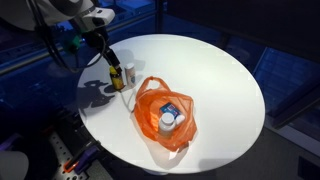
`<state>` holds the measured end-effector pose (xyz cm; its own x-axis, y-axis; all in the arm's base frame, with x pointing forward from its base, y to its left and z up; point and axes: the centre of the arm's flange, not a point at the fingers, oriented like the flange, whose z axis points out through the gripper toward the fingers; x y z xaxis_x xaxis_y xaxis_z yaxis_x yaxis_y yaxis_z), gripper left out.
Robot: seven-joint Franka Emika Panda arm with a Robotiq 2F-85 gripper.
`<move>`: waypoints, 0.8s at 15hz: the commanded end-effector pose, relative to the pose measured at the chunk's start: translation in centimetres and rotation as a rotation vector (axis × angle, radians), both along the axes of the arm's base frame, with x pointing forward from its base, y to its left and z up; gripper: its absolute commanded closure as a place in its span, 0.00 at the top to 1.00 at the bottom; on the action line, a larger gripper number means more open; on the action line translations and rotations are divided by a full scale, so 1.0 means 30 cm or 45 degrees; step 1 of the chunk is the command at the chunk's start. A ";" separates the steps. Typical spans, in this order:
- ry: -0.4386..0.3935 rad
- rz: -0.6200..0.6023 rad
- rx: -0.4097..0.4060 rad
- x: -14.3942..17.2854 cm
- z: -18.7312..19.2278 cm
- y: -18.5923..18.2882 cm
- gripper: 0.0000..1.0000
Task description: Put the brown bottle on the table
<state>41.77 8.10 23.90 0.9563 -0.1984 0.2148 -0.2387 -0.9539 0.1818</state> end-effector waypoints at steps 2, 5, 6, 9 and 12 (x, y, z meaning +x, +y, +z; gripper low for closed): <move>-0.039 -0.093 0.043 0.068 0.156 -0.042 1.00; -0.007 -0.164 0.083 0.140 0.231 -0.095 1.00; 0.011 -0.185 0.091 0.163 0.251 -0.114 1.00; 0.099 -0.212 0.102 0.236 0.311 -0.187 1.00; 0.177 -0.217 0.109 0.288 0.369 -0.260 1.00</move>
<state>48.14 2.32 32.82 0.9200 -0.3753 0.1130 -0.3883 -0.9120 0.1321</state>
